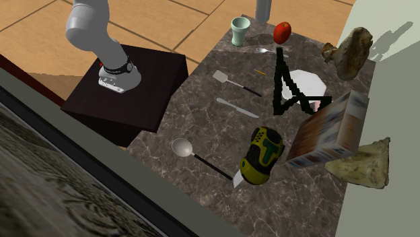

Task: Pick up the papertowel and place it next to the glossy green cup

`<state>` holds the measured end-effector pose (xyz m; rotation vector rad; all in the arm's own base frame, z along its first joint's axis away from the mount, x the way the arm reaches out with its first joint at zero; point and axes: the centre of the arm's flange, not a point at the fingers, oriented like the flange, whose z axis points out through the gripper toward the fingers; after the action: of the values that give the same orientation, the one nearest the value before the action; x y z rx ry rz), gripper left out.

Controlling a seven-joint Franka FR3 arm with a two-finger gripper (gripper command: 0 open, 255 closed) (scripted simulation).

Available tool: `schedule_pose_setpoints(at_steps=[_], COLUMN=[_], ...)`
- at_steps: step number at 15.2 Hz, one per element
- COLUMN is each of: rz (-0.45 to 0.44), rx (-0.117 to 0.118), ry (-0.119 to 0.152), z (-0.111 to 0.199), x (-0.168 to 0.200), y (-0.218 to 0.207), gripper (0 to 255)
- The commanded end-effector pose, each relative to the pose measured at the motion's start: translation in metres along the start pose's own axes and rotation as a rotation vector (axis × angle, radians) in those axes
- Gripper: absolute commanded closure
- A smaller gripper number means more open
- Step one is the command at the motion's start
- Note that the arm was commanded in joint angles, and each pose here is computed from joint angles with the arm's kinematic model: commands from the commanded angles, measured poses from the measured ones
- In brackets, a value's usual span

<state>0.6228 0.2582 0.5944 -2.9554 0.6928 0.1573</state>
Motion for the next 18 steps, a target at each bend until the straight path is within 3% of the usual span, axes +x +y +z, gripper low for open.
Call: schedule_pose_setpoints(at_steps=[1,3,18], rz=[0.002,0.002,0.002], rx=[0.000,0.000,0.000], ry=[0.000,0.000,0.000], z=[0.003,0.006,0.085], x=[-0.012,-0.024,-0.014], y=[-0.023,-0.046,-0.040], gripper=[255,255,255])
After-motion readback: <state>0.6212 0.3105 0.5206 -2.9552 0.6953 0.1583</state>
